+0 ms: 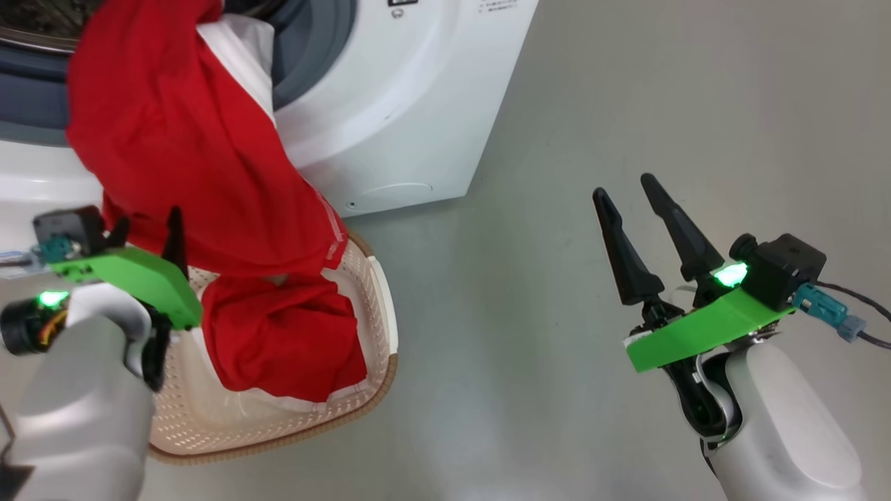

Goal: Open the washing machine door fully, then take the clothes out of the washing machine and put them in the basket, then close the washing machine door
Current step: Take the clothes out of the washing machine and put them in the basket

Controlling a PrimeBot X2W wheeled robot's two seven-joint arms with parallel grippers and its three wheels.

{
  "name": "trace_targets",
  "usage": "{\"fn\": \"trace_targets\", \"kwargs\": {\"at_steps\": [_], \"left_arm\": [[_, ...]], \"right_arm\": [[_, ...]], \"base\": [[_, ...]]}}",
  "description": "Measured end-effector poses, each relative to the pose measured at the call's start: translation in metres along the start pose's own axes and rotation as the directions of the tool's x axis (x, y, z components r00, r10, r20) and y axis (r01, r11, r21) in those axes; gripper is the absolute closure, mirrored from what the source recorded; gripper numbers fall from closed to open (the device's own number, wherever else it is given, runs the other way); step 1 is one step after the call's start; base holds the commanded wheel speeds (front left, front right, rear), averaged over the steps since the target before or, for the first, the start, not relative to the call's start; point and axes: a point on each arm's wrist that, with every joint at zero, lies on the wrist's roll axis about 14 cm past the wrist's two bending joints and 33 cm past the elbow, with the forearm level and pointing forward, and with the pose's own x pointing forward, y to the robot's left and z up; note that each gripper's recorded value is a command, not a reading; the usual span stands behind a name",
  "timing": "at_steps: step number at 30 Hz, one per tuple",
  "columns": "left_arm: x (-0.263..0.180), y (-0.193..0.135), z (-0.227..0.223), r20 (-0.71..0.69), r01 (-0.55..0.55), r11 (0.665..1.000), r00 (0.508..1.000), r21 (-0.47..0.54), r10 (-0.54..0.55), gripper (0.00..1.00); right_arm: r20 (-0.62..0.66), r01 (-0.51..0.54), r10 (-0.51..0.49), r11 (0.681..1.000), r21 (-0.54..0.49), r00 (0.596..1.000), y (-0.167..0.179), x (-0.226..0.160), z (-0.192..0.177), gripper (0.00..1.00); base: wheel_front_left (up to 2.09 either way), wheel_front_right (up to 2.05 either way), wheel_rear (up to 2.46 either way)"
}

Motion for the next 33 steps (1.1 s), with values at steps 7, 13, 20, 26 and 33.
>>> {"fn": "trace_targets", "kwargs": {"at_steps": [7, 13, 20, 26, 33], "left_arm": [[0.018, 0.005, 0.003, -0.026, -0.002, 0.998, 1.0, -0.056, 0.001, 0.0], [0.034, -0.005, 0.005, -0.048, 0.042, 0.999, 0.998, -0.018, -0.043, 0.0], [0.041, -0.025, 0.006, -0.051, 0.1, 0.995, 0.994, 0.003, -0.1, 0.0], [0.044, -0.045, 0.008, -0.055, 0.155, 0.988, 0.987, 0.021, -0.153, 0.0], [0.055, -0.041, 0.022, -0.038, 0.135, 0.991, 0.99, -0.016, -0.136, 0.0]], "right_arm": [[-0.015, 0.012, -0.012, 1.0, -0.014, 1.0, -0.007, 0.003, -0.006, 0.0], [-0.013, 0.021, -0.021, 1.0, -0.023, 1.0, -0.012, 0.007, -0.006, 0.0], [-0.02, 0.029, -0.03, 0.999, -0.024, 0.999, -0.015, 0.006, -0.009, 0.0], [-0.026, 0.029, -0.03, 0.999, -0.026, 0.999, -0.015, 0.006, -0.011, 0.0], [-0.029, 0.032, -0.033, 0.999, -0.03, 0.999, -0.017, 0.006, -0.012, 0.0]], "base": [[0.0, 0.0, 0.0], [0.0, 0.0, 0.0], [0.0, 0.0, 0.0], [0.0, 0.0, 0.0], [0.0, 0.0, 0.0]]}}
